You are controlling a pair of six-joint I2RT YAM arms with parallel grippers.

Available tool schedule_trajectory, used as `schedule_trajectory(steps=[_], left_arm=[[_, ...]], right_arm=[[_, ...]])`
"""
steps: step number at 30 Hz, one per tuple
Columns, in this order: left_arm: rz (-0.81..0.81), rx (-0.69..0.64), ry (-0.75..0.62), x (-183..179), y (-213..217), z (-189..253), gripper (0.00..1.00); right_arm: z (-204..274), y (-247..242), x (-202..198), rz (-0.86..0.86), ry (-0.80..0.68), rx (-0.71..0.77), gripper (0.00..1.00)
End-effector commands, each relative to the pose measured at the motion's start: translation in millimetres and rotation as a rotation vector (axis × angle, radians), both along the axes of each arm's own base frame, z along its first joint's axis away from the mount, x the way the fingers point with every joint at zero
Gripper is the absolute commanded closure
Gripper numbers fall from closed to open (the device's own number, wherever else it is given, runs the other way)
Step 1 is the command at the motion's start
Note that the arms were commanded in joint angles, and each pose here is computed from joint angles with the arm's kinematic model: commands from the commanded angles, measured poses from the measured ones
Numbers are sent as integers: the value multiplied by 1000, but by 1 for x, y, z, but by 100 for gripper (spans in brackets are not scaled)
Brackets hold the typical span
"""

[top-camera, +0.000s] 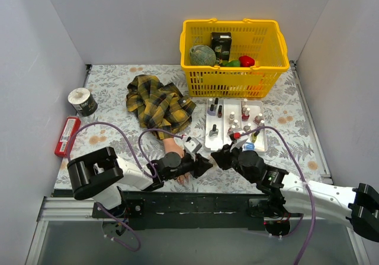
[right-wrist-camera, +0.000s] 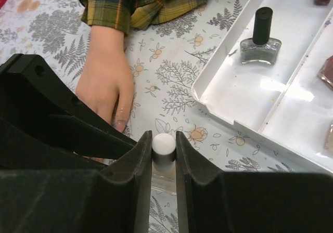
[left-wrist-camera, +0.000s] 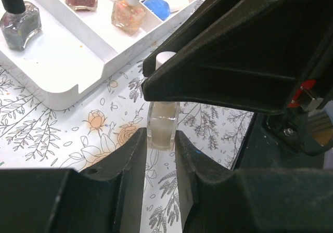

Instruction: Paint the nails

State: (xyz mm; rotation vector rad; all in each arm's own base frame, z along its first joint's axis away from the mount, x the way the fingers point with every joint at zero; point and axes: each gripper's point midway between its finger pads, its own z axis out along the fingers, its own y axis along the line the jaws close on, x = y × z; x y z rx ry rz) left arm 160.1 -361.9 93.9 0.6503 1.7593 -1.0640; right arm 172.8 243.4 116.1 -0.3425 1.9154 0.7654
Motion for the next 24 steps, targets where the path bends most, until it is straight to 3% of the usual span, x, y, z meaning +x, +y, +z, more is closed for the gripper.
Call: schedule_trajectory(steps=[1, 4, 5, 7, 14, 17, 21, 24], left_arm=[[186, -28, -32, 39, 3, 14, 100], [199, -28, -30, 42, 1, 11, 100], [200, -27, -31, 43, 0, 10, 100], [200, -16, -29, 44, -1, 5, 100], [147, -8, -68, 36, 0, -8, 100], [134, -18, -82, 33, 3, -12, 100], [123, -5, -93, 30, 7, -21, 100], [111, 19, -99, 29, 7, -27, 100]], right_arm=[[-1, 2, 3, -44, 25, -7, 99], [-1, 2, 7, -80, 37, 1, 99], [-1, 2, 9, -93, 36, -2, 94], [-1, 3, 11, -96, 39, -11, 75], [4, 1, 7, -60, 8, -30, 48], [10, -1, 4, -37, -14, -18, 32], [18, -9, 3, -43, -33, -24, 31], [20, -18, 1, -43, -36, -73, 37]])
